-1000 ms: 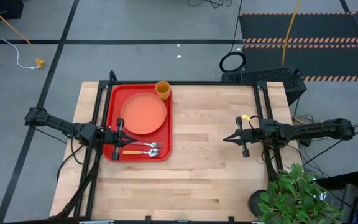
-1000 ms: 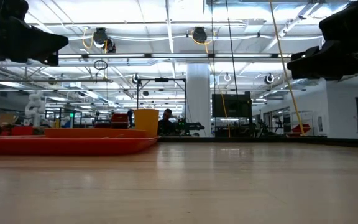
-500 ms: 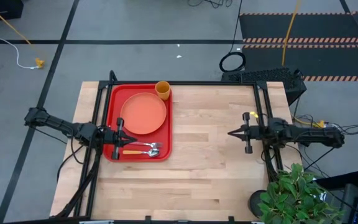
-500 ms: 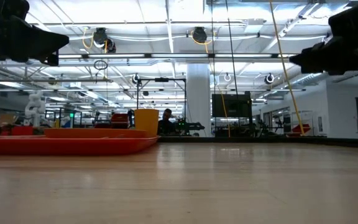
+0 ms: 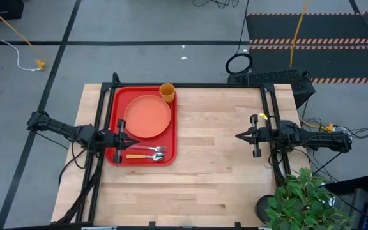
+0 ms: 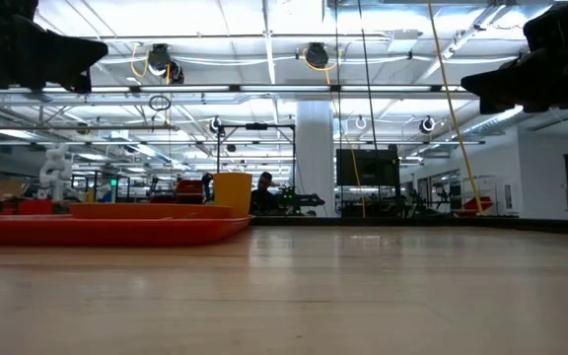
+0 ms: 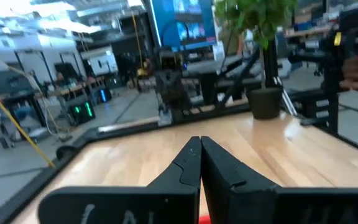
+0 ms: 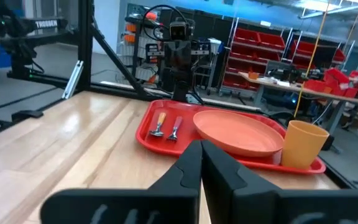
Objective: Pick and place plate/cup/fork/spoon on tray
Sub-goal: Return to Home Position
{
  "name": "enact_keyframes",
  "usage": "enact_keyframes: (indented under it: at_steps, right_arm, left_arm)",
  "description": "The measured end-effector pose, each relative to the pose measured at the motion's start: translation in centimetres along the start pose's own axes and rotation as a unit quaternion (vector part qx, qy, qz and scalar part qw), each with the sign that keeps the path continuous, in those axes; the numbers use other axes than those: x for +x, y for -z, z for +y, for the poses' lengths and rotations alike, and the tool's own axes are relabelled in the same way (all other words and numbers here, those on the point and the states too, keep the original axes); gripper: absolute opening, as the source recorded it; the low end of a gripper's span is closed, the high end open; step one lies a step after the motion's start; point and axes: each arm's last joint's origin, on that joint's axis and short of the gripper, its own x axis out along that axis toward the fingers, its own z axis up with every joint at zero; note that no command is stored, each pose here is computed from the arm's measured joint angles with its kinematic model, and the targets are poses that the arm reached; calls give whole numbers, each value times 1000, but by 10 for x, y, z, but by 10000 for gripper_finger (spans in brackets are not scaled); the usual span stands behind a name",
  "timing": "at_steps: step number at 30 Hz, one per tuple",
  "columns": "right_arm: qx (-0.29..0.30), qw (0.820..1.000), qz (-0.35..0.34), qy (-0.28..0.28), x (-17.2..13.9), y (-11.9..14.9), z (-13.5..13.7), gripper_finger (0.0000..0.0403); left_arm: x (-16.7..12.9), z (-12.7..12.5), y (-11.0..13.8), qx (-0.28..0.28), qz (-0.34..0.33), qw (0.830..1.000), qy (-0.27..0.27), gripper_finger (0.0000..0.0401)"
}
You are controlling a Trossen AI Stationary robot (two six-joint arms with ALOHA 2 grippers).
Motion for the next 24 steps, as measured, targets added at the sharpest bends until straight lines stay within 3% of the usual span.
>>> enact_keyframes:
  at_steps: [13, 24]
  right_arm:
    - [8, 1000, -1, -1, 0, 0, 0, 0]
    - [7, 1000, -2, -1, 0, 0, 0, 0]
  left_arm:
    - [-12, 7, 3, -10, 4, 1000, -21, 5]
    - [-11, 13, 8, 14, 30, 998, -50, 5]
